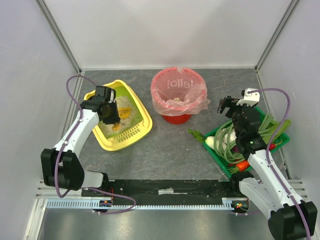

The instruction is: Clean the litter box

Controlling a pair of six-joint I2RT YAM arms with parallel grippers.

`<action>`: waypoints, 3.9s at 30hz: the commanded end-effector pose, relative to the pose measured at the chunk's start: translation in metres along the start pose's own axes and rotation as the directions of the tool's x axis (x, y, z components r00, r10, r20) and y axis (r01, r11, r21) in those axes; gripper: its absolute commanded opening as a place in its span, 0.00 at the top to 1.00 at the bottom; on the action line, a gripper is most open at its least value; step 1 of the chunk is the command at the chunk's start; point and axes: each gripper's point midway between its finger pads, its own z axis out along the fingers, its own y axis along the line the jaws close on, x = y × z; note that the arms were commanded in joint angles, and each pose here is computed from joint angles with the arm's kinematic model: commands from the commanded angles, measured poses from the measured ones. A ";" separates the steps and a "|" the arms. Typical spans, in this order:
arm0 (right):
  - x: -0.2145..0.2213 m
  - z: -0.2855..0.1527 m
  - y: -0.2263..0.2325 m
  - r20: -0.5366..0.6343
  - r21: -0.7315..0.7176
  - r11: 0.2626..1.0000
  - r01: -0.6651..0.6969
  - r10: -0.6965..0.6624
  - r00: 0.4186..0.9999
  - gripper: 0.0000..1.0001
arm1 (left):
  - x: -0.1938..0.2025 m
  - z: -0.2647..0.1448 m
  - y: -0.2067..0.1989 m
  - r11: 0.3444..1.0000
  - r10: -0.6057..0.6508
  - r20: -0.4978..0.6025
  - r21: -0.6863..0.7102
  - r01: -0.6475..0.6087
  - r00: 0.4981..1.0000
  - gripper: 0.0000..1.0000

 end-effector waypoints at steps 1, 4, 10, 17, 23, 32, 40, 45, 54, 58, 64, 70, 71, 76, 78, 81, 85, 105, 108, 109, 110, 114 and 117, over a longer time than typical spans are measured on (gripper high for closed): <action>-0.011 0.001 0.005 0.035 -0.024 0.999 -0.023 0.024 0.999 0.07 | 0.016 0.009 -0.011 0.997 -0.003 -0.058 0.077 0.007 0.998 0.98; -0.010 0.001 0.006 0.033 -0.026 0.999 -0.021 0.022 0.999 0.07 | 0.024 0.016 -0.009 0.997 0.001 -0.087 0.071 0.006 0.996 0.98; -0.007 0.002 0.005 0.027 -0.022 1.000 -0.021 0.022 0.999 0.07 | 0.040 0.026 -0.009 0.997 0.007 -0.144 0.081 0.005 0.990 0.98; -0.005 0.004 0.006 0.021 -0.026 0.999 -0.020 0.021 1.000 0.07 | 0.043 0.029 -0.007 0.997 0.010 -0.152 0.072 0.001 0.988 0.91; -0.004 0.004 0.005 0.021 -0.023 1.000 -0.018 0.019 1.000 0.07 | 0.047 0.033 -0.007 0.998 -0.008 -0.176 0.065 0.019 0.984 0.62; -0.002 0.006 0.005 0.016 -0.022 1.000 -0.017 0.018 1.000 0.07 | 0.050 0.037 -0.004 0.999 0.010 -0.192 0.052 0.000 0.981 0.45; 0.000 0.006 0.006 0.013 -0.023 1.000 -0.020 0.020 1.000 0.07 | 0.044 0.041 -0.003 0.999 0.027 -0.175 0.050 -0.019 0.984 0.55; -0.002 0.005 0.006 0.016 -0.023 1.000 -0.019 0.019 1.000 0.07 | 0.044 0.046 -0.004 0.998 0.036 -0.190 0.056 -0.026 0.981 0.55; -0.015 -0.002 0.012 0.026 -0.055 0.998 -0.037 0.038 0.999 0.07 | 0.036 0.040 -0.014 0.994 0.028 -0.154 0.105 -0.011 0.988 0.96; -0.016 0.002 0.016 0.016 -0.066 0.997 -0.044 0.046 0.999 0.07 | 0.026 0.025 -0.023 0.990 0.000 -0.122 0.140 0.017 0.993 0.98; -0.016 0.000 0.016 -0.001 -0.066 0.997 -0.047 0.047 0.999 0.07 | 0.023 0.007 -0.029 0.987 -0.024 -0.131 0.157 0.045 0.991 0.98; -0.034 -0.012 0.014 0.024 -0.061 0.997 -0.043 0.045 0.999 0.07 | 0.020 -0.011 -0.029 0.984 -0.061 -0.093 0.161 0.075 0.994 0.98; -0.037 -0.014 0.013 0.032 -0.060 0.997 -0.045 0.047 0.998 0.07 | 0.020 -0.014 -0.028 0.984 -0.066 -0.090 0.159 0.079 0.994 0.98; -0.041 -0.014 0.013 0.020 -0.051 0.998 -0.045 0.046 0.999 0.07 | 0.025 -0.024 -0.019 0.989 -0.089 -0.099 0.107 0.100 0.991 0.98; -0.039 -0.010 0.014 0.009 -0.047 0.997 -0.053 0.054 0.999 0.07 | 0.032 -0.028 -0.015 0.992 -0.089 -0.135 0.079 0.100 0.987 0.98; -0.034 -0.005 0.016 -0.013 -0.051 0.997 -0.063 0.062 0.998 0.07 | 0.037 -0.029 -0.013 0.992 -0.094 -0.160 0.063 0.105 0.983 0.98; -0.023 -0.002 -0.001 -0.011 0.059 0.990 -0.126 0.127 0.992 0.08 | 0.028 -0.023 -0.015 0.986 -0.147 -0.117 0.060 0.154 0.982 0.98; 0.062 -0.005 -0.028 -0.426 0.243 0.969 0.045 0.065 0.902 0.08 | 0.017 -0.057 -0.038 0.931 -0.362 -0.405 -0.116 0.345 0.840 0.98; 0.059 0.001 -0.026 -0.444 0.234 0.970 0.064 0.049 0.895 0.08 | 0.013 -0.063 -0.043 0.927 -0.370 -0.415 -0.100 0.363 0.831 0.98; 0.053 0.004 -0.025 -0.439 0.226 0.972 0.070 0.037 0.898 0.08 | 0.013 -0.064 -0.045 0.925 -0.374 -0.414 -0.096 0.368 0.830 0.98; 0.051 0.006 -0.024 -0.441 0.225 0.971 0.076 0.032 0.897 0.08 | 0.013 -0.066 -0.046 0.923 -0.376 -0.417 -0.091 0.374 0.827 0.98; 0.051 0.013 -0.023 -0.461 0.210 0.971 0.111 -0.001 0.887 0.08 | 0.031 -0.070 -0.045 0.922 -0.378 -0.473 -0.111 0.371 0.796 0.98; 0.042 0.013 -0.028 -0.453 0.225 0.964 0.141 -0.025 0.891 0.08 | 0.045 -0.074 -0.042 0.917 -0.388 -0.495 -0.125 0.378 0.778 0.98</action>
